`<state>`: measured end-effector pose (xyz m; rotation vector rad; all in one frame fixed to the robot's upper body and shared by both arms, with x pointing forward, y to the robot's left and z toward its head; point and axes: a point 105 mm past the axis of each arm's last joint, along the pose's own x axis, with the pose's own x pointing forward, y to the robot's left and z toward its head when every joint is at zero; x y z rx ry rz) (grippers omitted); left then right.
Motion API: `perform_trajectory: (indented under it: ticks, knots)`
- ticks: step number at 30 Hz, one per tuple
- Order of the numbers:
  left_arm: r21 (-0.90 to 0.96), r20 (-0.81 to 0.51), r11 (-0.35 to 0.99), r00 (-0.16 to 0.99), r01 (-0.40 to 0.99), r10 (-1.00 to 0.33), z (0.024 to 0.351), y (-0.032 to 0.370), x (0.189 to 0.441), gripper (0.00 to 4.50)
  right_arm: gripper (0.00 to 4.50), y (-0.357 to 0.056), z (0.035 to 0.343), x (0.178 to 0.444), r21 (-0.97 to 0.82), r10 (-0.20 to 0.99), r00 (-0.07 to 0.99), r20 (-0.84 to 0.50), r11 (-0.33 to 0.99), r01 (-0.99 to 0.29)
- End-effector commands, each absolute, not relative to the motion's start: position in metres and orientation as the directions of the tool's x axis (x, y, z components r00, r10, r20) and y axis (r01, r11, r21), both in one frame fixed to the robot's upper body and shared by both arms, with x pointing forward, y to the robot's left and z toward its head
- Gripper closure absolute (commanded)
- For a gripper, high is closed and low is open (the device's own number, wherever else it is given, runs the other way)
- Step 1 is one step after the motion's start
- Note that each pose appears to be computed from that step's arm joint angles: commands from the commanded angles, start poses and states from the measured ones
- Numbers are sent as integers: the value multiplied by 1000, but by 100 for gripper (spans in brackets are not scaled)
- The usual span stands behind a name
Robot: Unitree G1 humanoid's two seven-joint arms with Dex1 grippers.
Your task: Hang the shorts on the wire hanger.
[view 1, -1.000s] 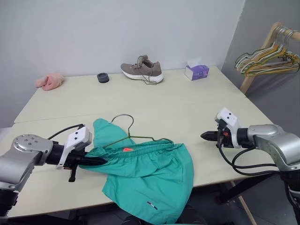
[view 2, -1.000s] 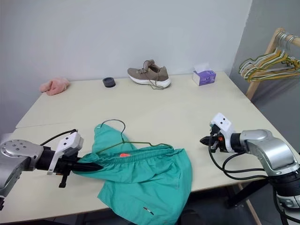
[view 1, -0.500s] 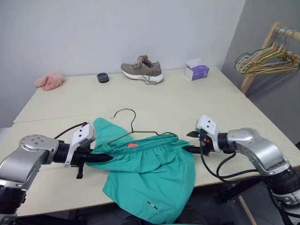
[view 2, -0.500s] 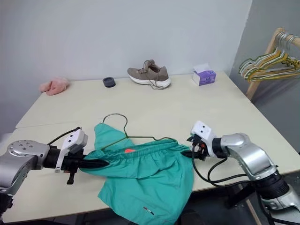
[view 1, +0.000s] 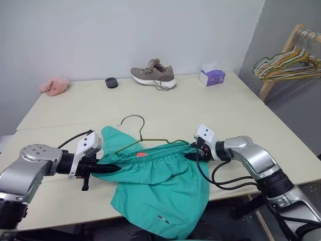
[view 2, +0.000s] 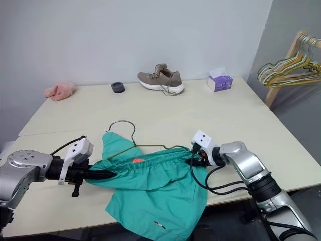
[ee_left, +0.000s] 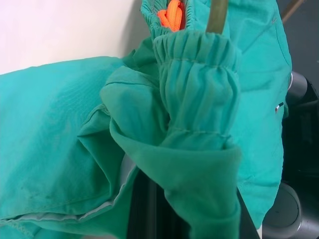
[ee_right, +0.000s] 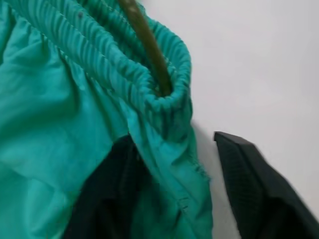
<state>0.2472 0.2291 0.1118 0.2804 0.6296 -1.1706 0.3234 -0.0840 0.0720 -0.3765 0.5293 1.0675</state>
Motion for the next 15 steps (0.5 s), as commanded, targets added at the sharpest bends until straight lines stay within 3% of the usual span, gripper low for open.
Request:
perform_trajectory:
  ticks: [1,4,15]
  knots:
    - [-58,-570,373,277,926,-774,125,229,250,450,353,-85,89,333,-95,723,428,-542,454,-886]
    - [-59,-570,375,277,925,-774,124,230,250,450,448,-88,90,332,-94,721,433,-542,459,-883]
    - [-60,-614,380,266,923,-743,118,240,248,450,448,-114,100,335,-125,686,496,-532,516,-848]
